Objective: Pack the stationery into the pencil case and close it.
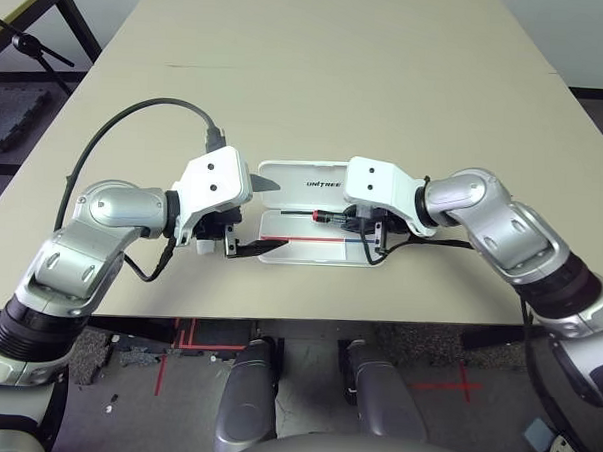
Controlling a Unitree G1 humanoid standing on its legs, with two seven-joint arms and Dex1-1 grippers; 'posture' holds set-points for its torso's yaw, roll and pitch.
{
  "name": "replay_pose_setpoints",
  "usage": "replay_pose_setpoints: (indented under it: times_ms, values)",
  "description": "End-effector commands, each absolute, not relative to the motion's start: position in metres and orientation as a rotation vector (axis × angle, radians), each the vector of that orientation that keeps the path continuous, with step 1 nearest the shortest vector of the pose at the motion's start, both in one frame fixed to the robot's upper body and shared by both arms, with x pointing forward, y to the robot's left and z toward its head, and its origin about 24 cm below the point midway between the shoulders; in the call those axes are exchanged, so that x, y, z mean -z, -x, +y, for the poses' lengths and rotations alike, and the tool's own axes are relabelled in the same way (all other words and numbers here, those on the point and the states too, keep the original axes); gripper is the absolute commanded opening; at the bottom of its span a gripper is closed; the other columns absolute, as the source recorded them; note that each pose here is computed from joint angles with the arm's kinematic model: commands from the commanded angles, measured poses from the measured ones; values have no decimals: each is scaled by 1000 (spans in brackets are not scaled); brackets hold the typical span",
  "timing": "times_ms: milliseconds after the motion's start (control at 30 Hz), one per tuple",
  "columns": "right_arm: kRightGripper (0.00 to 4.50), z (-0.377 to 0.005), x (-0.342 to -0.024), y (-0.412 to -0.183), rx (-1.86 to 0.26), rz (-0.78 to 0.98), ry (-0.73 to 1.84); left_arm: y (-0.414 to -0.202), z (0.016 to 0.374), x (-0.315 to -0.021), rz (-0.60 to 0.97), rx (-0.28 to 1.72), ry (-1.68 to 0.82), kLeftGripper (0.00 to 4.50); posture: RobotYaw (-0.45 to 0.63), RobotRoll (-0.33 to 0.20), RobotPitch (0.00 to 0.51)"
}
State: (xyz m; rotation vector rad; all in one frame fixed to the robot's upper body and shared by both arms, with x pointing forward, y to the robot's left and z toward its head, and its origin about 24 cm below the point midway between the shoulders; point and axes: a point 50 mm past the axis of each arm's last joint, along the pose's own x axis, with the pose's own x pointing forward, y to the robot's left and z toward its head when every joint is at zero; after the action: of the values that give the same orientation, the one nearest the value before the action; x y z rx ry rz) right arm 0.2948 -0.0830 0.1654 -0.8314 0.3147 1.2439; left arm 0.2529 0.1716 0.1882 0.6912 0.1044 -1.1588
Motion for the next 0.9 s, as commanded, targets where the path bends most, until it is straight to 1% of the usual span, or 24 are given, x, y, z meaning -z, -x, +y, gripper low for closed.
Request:
replay_pose_setpoints:
  times_ms: [33,400,600,733,767,900]
  values:
    - [512,-77,-163,-296,-1255,302,862,-247,170,-192,87,1155,-680,4500,84,0,151]
    - [512,-65,-150,-303,-1272,281,922,-244,174,-190,109,1109,-674,4500,120,0,146]
    - [2721,-71,-155,-309,-1240,277,885,-246,178,-189,130,1043,-650,4500,121,0,147]
    - [4324,-82,-159,-310,-1246,287,820,-248,181,-187,142,1006,-640,4500,109,0,152]
    - [4485,-87,-159,-310,-1248,301,799,-249,181,-187,146,996,-634,4500,105,0,155]
    - [4485,-109,-166,-310,-1254,337,714,-250,185,-185,170,949,-615,4500,98,0,161]
